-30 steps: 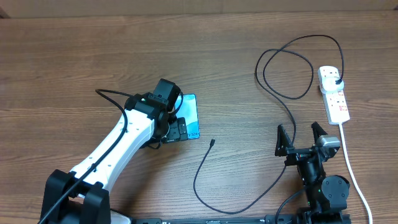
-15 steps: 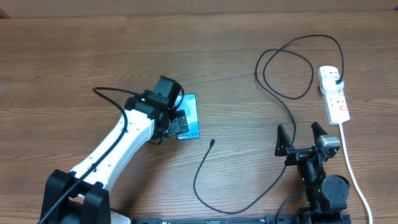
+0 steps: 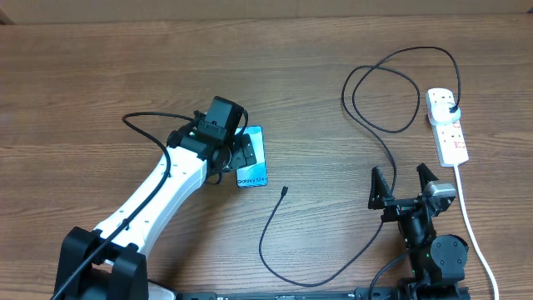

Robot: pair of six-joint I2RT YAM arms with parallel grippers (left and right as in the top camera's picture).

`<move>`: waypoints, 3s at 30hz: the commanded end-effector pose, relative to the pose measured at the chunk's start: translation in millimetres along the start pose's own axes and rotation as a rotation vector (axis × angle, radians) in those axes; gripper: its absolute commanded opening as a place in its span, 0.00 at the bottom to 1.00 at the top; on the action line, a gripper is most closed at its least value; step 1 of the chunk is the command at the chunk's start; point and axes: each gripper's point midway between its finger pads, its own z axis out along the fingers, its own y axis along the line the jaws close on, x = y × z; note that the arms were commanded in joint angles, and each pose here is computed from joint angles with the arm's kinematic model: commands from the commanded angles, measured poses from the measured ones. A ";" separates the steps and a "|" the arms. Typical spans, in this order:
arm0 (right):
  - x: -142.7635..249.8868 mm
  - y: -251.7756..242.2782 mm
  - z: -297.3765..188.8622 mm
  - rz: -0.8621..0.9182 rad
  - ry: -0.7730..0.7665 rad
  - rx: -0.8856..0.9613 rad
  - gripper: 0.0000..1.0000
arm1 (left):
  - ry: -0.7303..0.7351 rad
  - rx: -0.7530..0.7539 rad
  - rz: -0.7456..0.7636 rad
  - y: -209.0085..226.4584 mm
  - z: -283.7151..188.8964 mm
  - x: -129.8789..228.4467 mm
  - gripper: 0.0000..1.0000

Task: Plug charger to phone and switch on socket
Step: 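Close the left gripper on the phone's top edge and lift, then tilt the phone upright with the left gripper, bottom edge on table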

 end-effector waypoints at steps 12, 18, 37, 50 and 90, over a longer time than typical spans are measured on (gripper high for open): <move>2.0 -2.0 0.1 -0.008 -0.003 0.008 1.00 | -0.069 -0.013 -0.007 -8.3 26.5 -17.3 0.99; 1.9 -1.9 0.0 -0.008 -0.003 0.008 1.00 | 0.010 -0.066 0.021 -3.4 63.5 -1.4 1.00; 1.9 -1.9 0.0 -0.008 -0.003 0.008 1.00 | 0.011 0.055 0.196 -52.6 33.5 -39.6 1.00; 1.9 -1.9 0.0 -0.008 -0.003 0.008 1.00 | 0.075 0.013 0.208 -47.0 59.9 -24.5 1.00; 1.9 -1.9 0.0 -0.008 -0.003 0.008 1.00 | 0.401 -0.088 0.176 -19.1 111.9 49.4 1.00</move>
